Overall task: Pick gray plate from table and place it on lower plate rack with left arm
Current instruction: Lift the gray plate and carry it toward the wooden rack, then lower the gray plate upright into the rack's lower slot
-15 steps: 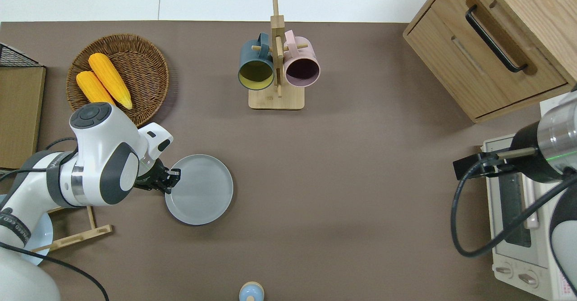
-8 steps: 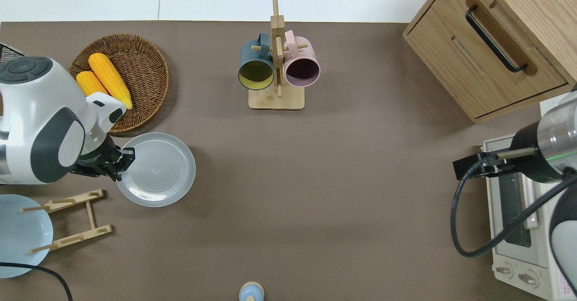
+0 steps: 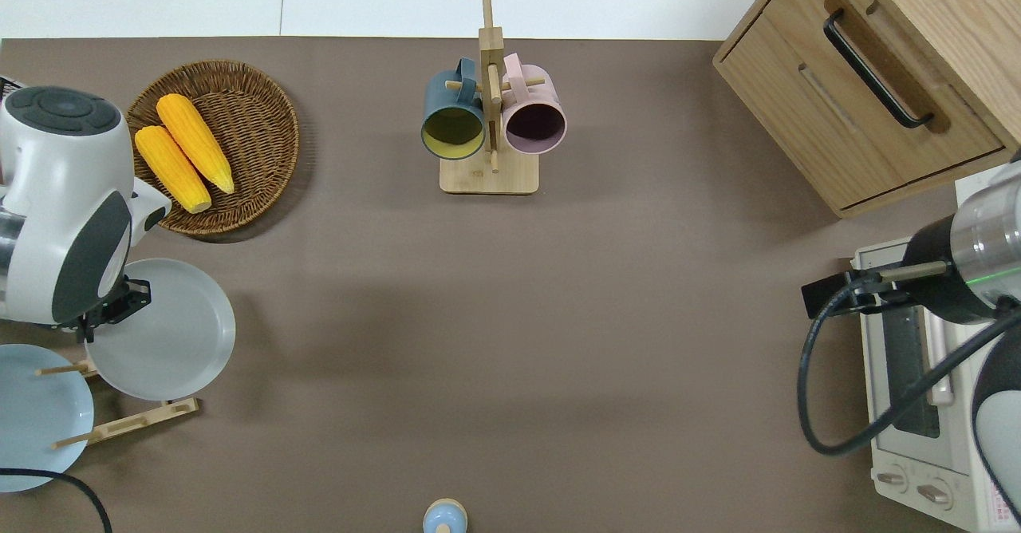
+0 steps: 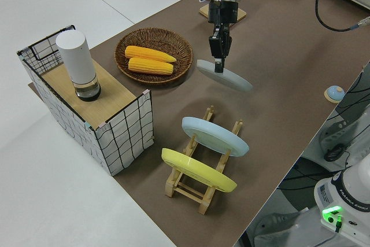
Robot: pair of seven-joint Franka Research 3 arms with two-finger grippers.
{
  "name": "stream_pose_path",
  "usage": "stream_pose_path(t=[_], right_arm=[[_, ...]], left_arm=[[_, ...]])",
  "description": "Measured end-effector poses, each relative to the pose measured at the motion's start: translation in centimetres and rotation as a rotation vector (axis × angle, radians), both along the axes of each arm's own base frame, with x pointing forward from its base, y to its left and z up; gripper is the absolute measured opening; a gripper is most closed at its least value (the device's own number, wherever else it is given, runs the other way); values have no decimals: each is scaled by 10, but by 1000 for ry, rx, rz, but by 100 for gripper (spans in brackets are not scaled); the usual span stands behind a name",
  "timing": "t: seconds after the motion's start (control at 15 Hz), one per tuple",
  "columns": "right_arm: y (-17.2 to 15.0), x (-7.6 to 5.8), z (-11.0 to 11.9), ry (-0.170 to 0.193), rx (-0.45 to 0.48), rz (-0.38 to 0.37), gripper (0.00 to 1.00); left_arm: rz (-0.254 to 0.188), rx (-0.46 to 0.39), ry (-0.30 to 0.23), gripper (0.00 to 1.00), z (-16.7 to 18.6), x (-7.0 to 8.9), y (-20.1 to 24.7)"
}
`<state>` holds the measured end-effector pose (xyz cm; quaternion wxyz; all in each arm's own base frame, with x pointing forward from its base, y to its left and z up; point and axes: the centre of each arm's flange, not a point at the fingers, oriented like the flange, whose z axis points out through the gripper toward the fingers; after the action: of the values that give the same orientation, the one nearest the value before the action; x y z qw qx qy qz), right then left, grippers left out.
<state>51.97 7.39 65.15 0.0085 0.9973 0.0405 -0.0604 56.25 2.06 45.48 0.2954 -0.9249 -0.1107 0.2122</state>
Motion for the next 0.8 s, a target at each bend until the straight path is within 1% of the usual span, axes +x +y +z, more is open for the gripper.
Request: stream_pose_path(t=[0.13,0.27,0.47,0.6,0.8], right_arm=[[0,0,0,0,0,0,99],[0,0,0,0,0,0,99],[0,0,0,0,0,0,99],[0,0,0,0,0,0,99],[0,0,0,0,0,0,99]], left_arm=[[5,110,53,3,5,-8,4],[20,186,114,3,8,-16,6],[13,317,201,3,-4,-25,17],[6,371,230,3,-20,-27,21],[20,411,247,3,-44,-25,20]])
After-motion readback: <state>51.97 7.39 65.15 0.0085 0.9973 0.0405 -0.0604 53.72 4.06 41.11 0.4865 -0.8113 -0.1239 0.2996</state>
